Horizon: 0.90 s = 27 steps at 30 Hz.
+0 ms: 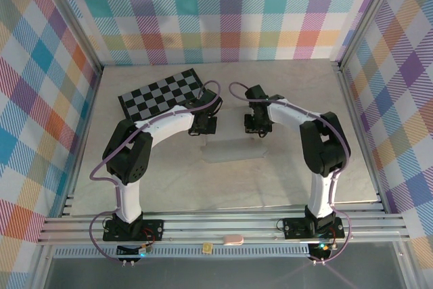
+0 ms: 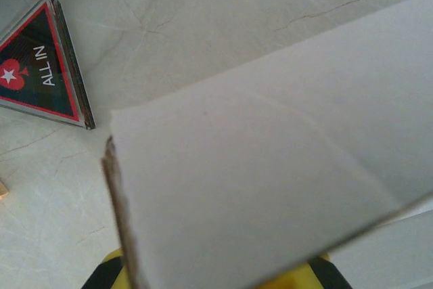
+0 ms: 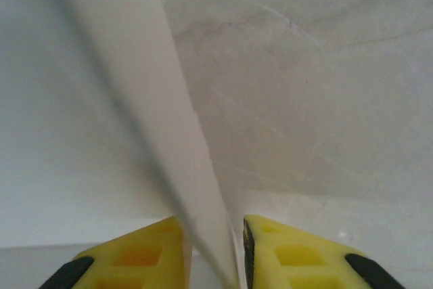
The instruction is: Fold the paper box
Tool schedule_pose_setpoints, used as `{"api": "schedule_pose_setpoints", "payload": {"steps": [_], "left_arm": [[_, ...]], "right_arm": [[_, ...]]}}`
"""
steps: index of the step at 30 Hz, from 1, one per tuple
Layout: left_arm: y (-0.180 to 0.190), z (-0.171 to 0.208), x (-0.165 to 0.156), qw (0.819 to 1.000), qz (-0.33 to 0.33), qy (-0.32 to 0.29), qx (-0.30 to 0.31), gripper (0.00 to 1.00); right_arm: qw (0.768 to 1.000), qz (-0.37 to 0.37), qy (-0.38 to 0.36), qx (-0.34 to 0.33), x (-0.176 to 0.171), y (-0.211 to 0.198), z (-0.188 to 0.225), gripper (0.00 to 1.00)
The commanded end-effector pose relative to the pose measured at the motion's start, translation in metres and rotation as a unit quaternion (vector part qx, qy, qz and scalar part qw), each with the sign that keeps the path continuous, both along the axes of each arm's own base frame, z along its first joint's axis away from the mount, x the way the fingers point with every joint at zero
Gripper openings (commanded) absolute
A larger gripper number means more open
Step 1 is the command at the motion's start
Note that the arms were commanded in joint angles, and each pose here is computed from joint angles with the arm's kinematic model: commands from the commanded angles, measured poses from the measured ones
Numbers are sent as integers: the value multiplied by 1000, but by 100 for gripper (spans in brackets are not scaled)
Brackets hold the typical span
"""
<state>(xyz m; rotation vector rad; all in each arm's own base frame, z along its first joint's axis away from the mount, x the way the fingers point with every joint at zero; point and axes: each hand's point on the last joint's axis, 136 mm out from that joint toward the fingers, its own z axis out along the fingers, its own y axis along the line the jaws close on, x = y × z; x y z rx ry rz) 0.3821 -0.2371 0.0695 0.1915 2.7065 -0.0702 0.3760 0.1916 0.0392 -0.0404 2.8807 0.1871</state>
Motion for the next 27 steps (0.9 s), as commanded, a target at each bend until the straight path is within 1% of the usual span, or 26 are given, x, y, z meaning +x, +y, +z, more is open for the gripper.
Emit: {"api": "schedule_pose_setpoints", "payload": {"steps": [1, 3, 5, 9, 12, 18, 23, 27], "left_arm": [[3, 8, -1, 1000, -4, -4, 14, 0], [4, 6, 0, 1000, -3, -3, 16, 0], [6, 5, 0, 1000, 2, -2, 22, 0], [14, -1, 2, 999, 22, -2, 44, 0], [20, -6, 4, 997, 35, 1, 62, 0], [29, -21, 5, 994, 56, 7, 90, 0], [28, -29, 11, 994, 60, 4, 87, 0], [26, -33, 15, 995, 60, 0, 83, 3]], "right_arm": [[998, -6, 12, -56, -3, -9, -6, 18], [995, -18, 12, -94, -5, -16, -6, 7], [992, -29, 6, -120, -7, -20, -2, 0], [982, -55, -8, -181, -16, -27, 10, 0], [976, -82, -6, -200, -28, -34, 13, 0], [976, -91, 1, -197, -38, -38, 10, 0], [979, -90, -1, -183, -38, -34, 11, 0], [979, -88, 1, -182, -37, -33, 11, 0]]}}
